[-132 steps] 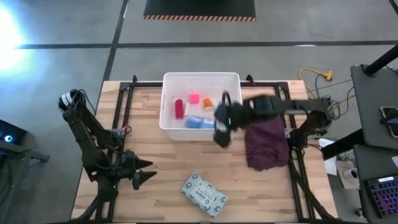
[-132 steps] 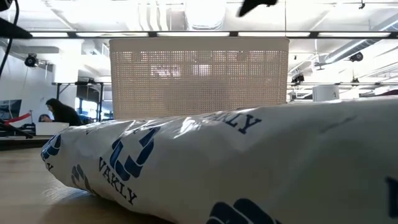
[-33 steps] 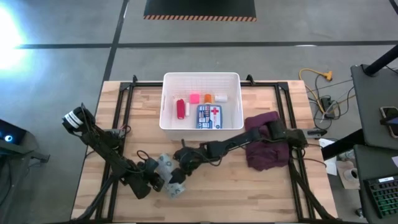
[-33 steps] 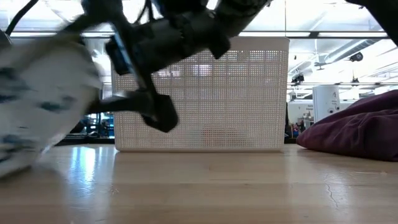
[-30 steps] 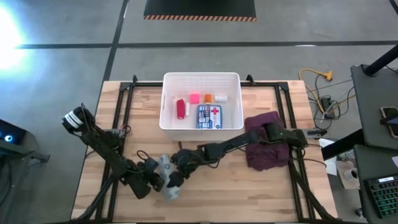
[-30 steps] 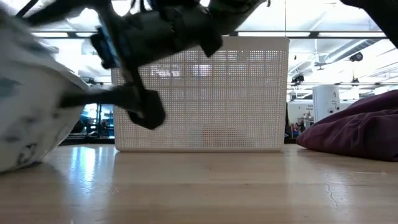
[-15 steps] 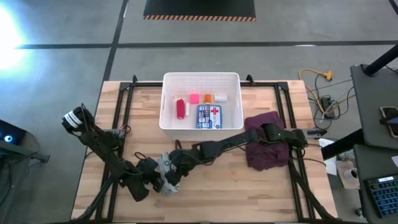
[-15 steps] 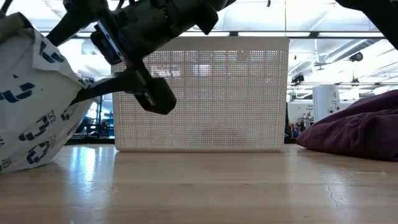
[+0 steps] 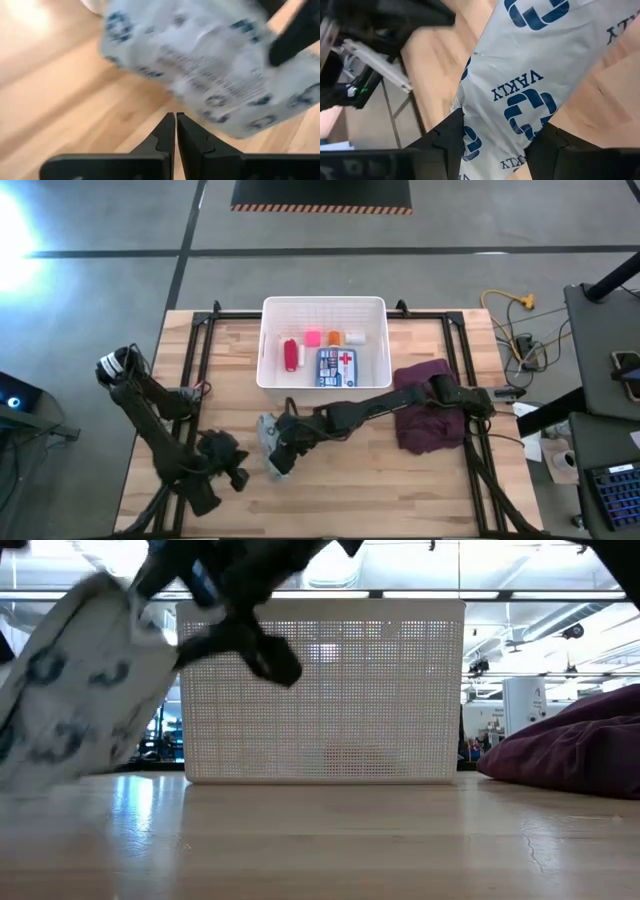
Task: Pick & place medical supplies in basket/bin
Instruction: Put the mailer bag into the white basket
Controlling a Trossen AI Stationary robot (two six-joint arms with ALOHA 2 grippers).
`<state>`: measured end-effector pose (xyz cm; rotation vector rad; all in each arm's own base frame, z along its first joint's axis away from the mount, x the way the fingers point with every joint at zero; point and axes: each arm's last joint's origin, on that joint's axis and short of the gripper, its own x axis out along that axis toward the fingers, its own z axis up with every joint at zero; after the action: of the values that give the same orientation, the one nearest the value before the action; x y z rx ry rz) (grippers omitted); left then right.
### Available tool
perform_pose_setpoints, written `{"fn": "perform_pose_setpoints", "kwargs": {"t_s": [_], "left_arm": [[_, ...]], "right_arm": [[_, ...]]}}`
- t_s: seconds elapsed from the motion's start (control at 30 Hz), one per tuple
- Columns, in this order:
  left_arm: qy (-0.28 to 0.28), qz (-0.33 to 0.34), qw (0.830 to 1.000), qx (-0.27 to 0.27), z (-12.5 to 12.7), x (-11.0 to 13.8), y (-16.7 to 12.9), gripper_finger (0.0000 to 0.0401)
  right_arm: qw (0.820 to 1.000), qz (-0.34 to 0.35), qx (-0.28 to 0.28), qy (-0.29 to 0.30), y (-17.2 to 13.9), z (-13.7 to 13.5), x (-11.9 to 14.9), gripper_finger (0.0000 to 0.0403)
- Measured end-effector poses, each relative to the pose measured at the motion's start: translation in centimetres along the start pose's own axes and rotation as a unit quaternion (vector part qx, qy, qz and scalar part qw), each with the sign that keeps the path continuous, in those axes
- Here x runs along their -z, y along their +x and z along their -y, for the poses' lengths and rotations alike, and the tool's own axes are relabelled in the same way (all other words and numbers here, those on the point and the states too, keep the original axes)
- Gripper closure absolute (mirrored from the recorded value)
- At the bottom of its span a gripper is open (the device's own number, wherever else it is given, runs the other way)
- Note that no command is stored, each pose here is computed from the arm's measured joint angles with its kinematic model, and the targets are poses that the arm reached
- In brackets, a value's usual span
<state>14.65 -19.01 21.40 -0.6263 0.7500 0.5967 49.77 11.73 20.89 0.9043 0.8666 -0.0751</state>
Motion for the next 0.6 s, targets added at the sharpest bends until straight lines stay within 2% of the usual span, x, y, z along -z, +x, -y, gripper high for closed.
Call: {"fn": "perform_pose_setpoints", "kwargs": {"t_s": [0.13, 0.2, 0.33, 0.4, 0.47, 0.53, 0.6], "left_arm": [[-0.008, 0.013, 0.999, -0.033, -0.3, -0.6, -3.1, 0.0401], [-0.026, 0.024, 0.999, -0.032, -0.4, -0.6, -4.3, 0.0401], [-0.05, 0.035, 0.998, -0.021, -0.5, -0.6, -5.6, 0.0401], [-0.056, 0.047, 0.997, -0.007, -0.2, -0.8, -5.8, 0.0401], [-0.059, 0.076, 0.995, 0.016, 0.0, -1.1, -6.0, 0.0401], [-0.063, 0.101, 0.992, 0.031, 0.3, -1.6, -6.1, 0.0401], [-0.07, 0.111, 0.991, 0.033, 0.4, -2.3, -6.0, 0.0401]], "right_arm": [[0.998, 0.034, -0.031, -0.031, -4.5, -2.7, -0.6, 0.0249], [0.996, 0.058, -0.056, -0.047, -7.5, -4.2, -1.1, 0.0247], [0.983, 0.154, -0.07, -0.073, -14.4, -6.4, -2.1, 0.0246], [0.972, 0.221, -0.034, -0.067, -18.4, -6.5, -2.7, 0.0246], [0.963, 0.264, 0.013, -0.056, -22.0, -5.5, -3.8, 0.0246], [0.962, 0.262, 0.068, -0.039, -24.0, -3.1, -5.4, 0.0245], [0.965, 0.226, 0.133, -0.016, -24.5, 0.1, -7.0, 0.0239]]}}
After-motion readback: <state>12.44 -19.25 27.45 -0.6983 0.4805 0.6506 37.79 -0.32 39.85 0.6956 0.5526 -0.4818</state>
